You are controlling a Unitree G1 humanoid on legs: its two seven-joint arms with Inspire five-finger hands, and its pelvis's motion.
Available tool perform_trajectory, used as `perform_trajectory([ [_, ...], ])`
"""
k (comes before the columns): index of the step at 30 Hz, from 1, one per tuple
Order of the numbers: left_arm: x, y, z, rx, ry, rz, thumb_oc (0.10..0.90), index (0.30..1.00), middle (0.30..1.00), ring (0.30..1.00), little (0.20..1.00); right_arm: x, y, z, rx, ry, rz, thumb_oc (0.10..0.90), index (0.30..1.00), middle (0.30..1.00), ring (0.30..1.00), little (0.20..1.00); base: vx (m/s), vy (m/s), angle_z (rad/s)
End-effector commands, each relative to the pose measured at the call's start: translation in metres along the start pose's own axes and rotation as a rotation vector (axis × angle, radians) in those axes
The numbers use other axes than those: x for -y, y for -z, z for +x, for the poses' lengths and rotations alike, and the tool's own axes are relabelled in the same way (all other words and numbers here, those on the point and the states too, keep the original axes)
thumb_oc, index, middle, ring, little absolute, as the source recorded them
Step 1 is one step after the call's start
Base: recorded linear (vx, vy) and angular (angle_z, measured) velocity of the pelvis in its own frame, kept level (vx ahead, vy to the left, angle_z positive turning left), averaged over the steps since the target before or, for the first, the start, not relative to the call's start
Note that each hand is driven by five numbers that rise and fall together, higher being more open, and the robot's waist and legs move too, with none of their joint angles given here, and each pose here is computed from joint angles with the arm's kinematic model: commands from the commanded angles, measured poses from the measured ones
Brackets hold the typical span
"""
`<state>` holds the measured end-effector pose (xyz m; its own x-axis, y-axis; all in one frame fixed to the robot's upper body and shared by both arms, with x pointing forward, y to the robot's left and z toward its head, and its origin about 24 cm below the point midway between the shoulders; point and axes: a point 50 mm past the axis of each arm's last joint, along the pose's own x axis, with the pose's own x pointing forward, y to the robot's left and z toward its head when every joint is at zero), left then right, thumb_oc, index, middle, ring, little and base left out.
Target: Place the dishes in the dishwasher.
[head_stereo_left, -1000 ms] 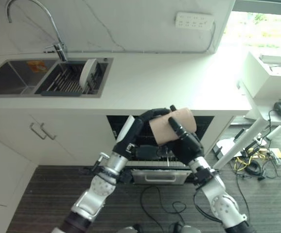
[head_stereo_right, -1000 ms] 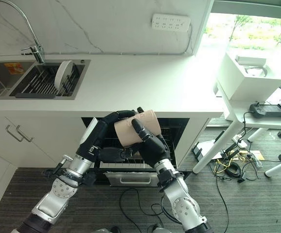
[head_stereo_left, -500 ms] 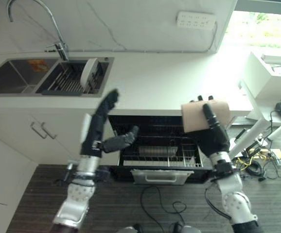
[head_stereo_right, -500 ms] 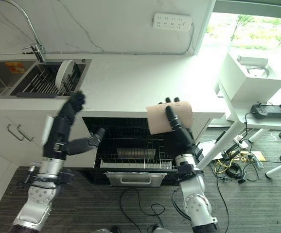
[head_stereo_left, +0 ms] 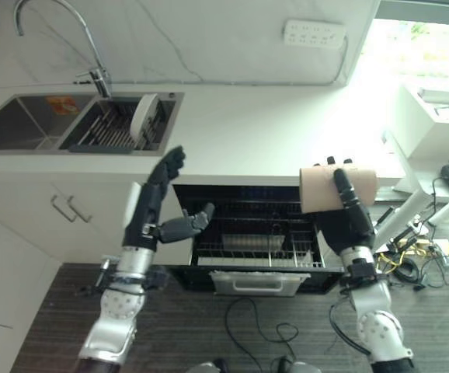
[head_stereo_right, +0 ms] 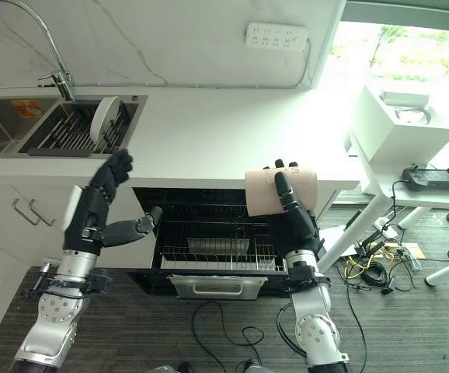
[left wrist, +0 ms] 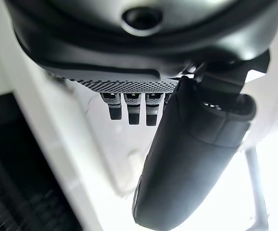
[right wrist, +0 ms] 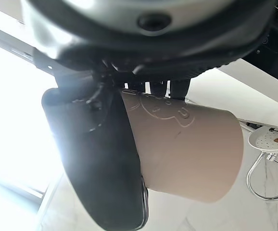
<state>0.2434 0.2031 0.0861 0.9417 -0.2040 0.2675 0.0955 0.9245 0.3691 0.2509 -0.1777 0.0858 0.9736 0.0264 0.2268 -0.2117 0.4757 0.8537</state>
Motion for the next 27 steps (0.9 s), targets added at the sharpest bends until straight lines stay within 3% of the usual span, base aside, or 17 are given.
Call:
perform_trajectory([
  [1, 0.005, -0.023, 0.022, 0.090, 0.195, 0.116, 0.800, 0.900, 0.900, 0.900, 0.900, -0.035, -0.022, 0.010, 0.125, -0.206, -0.041, 0.400, 0.300, 0.300, 0.300, 0.300, -0.01, 0.027, -0.18],
  [8, 0.015, 0.004, 0.027, -0.119, 0.378, 0.064, 0.800, 0.900, 0.900, 0.900, 0.900, -0.031, -0.018, 0.009, 0.084, -0.210, -0.047, 0.400, 0.300, 0.300, 0.300, 0.300, 0.00, 0.021, -0.13],
  [18, 0.016, 0.046, 0.036, -0.385, 0.431, 0.157, 0.800, 0.900, 0.900, 0.900, 0.900, -0.035, -0.016, 0.017, 0.022, -0.252, -0.068, 0.400, 0.300, 0.300, 0.300, 0.300, -0.02, 0.013, -0.07],
  [27, 0.016, 0.084, 0.024, -0.632, 0.517, 0.294, 0.800, 0.900, 0.900, 0.900, 0.900, -0.039, -0.015, 0.018, -0.015, -0.265, -0.086, 0.400, 0.300, 0.300, 0.300, 0.300, 0.00, 0.007, -0.02],
])
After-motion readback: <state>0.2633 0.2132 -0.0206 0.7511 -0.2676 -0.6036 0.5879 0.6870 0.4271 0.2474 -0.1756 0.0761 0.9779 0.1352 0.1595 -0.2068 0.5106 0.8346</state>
